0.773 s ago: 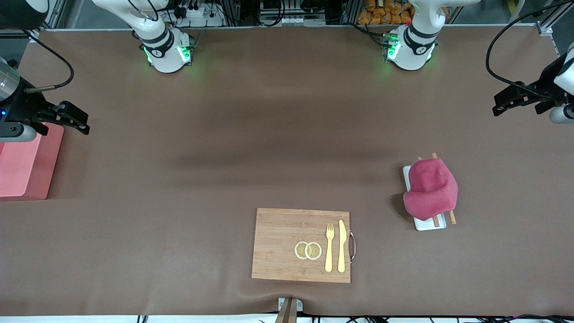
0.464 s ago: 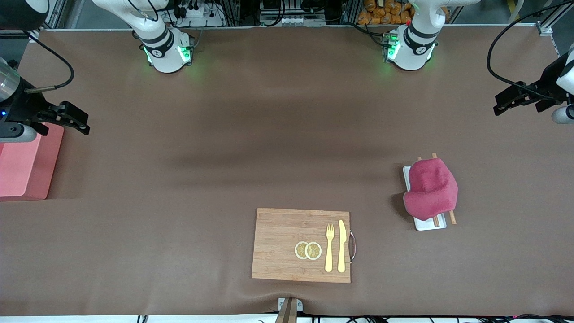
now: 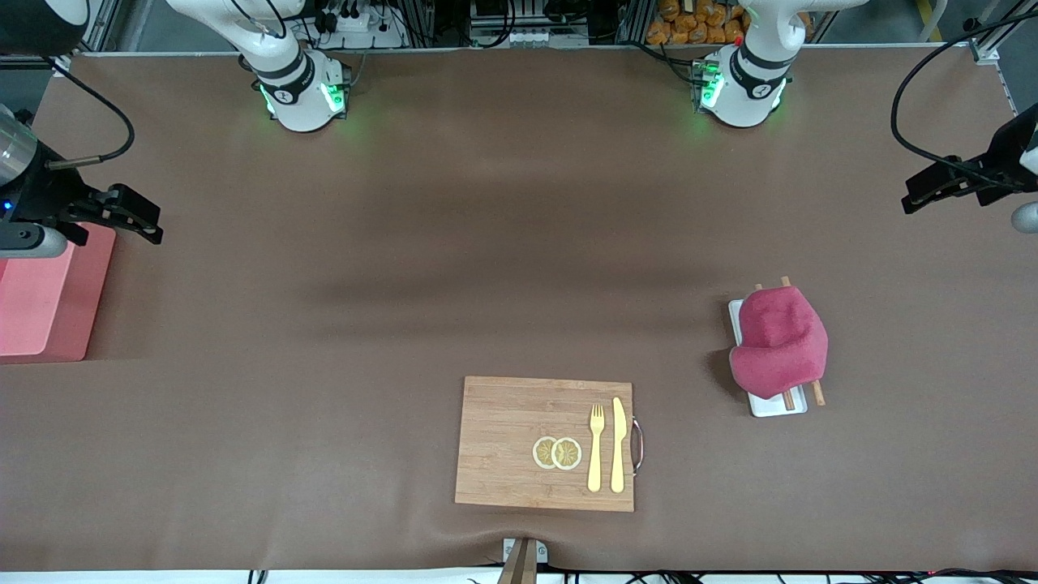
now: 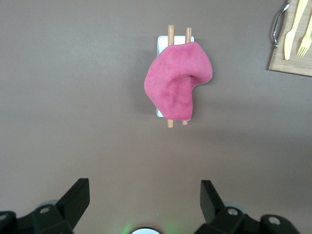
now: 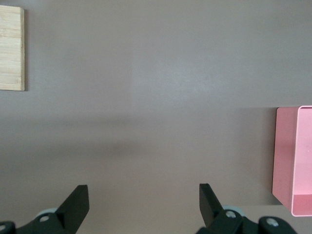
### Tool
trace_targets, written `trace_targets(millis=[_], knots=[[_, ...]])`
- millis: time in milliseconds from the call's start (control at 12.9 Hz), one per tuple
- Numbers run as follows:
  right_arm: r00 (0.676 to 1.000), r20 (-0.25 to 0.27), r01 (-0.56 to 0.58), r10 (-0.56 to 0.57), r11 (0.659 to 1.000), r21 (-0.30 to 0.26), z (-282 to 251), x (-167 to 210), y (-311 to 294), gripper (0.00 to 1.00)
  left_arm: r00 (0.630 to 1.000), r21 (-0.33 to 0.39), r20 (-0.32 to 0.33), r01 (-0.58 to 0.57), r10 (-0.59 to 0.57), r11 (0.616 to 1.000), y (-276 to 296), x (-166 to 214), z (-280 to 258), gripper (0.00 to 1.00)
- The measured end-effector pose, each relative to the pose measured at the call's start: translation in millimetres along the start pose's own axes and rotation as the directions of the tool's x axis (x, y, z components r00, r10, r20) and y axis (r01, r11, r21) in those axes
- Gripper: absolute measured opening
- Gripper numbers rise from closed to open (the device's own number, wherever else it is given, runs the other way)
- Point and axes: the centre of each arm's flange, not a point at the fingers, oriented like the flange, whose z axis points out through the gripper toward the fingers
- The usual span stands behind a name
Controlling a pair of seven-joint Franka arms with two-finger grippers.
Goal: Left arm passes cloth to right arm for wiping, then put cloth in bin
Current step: 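Move the left gripper toward the pink cloth on the dish rack, then lower the left gripper and grasp the pink cloth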
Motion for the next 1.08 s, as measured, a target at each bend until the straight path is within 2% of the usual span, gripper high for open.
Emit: trace_targets(millis=[309, 696, 1082], knots=[[1.0, 0.002, 0.001, -0.001, 1.0, 0.0, 1, 0, 0, 1.0, 1.0, -0.002, 0.012, -0.004, 0.004, 1.0, 6, 41, 49, 1.0], [1.0, 0.011, 0.001, -0.001, 1.0, 0.001, 6, 3, 0, 1.0, 0.998, -0.004, 0.065, -0.008, 0.009, 1.0, 15, 101, 158, 1.0], [1.0, 0.014, 0.001, -0.001, 1.0, 0.001, 8, 3, 0, 1.0, 0.998, -0.029, 0.06, -0.012, 0.014, 0.999, 27, 131, 223, 1.0]])
